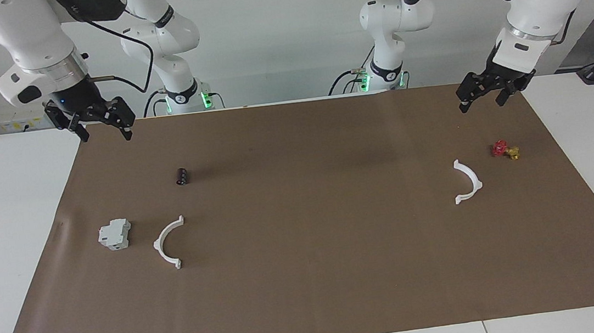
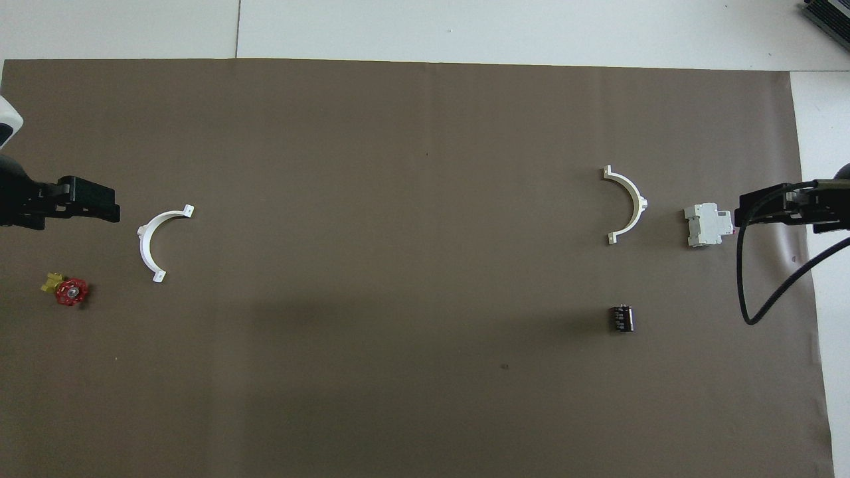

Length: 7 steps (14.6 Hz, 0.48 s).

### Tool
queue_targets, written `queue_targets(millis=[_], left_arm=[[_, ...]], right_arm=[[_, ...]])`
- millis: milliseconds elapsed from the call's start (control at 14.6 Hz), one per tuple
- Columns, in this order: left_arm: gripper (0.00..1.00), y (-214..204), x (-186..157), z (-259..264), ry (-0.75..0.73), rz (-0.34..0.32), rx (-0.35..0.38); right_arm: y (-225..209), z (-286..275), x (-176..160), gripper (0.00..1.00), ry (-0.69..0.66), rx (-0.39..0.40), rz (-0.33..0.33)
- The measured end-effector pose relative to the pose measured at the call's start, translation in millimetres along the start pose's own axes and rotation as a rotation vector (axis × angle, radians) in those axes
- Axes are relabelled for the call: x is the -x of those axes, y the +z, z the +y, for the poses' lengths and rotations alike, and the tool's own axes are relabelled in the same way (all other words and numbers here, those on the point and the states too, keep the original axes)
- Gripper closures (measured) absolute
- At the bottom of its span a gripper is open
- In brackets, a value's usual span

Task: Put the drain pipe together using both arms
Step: 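Move the right gripper toward the white clamp half nearer it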

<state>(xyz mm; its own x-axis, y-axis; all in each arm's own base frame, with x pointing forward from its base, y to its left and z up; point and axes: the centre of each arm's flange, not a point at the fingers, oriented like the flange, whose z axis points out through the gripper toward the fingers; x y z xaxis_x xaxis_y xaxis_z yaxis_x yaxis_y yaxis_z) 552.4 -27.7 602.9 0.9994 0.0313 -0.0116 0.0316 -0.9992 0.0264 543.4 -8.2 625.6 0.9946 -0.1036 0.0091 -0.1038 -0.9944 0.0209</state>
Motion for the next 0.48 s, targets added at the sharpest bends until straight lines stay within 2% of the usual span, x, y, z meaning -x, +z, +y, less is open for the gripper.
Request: queue_targets(millis=[480], left_arm=[[0.00,0.0,0.0,0.4,0.001,0.000,0.000]], right_arm=[[2.4,-0.7,-1.5,0.00,-0.002,-0.001,0.009]])
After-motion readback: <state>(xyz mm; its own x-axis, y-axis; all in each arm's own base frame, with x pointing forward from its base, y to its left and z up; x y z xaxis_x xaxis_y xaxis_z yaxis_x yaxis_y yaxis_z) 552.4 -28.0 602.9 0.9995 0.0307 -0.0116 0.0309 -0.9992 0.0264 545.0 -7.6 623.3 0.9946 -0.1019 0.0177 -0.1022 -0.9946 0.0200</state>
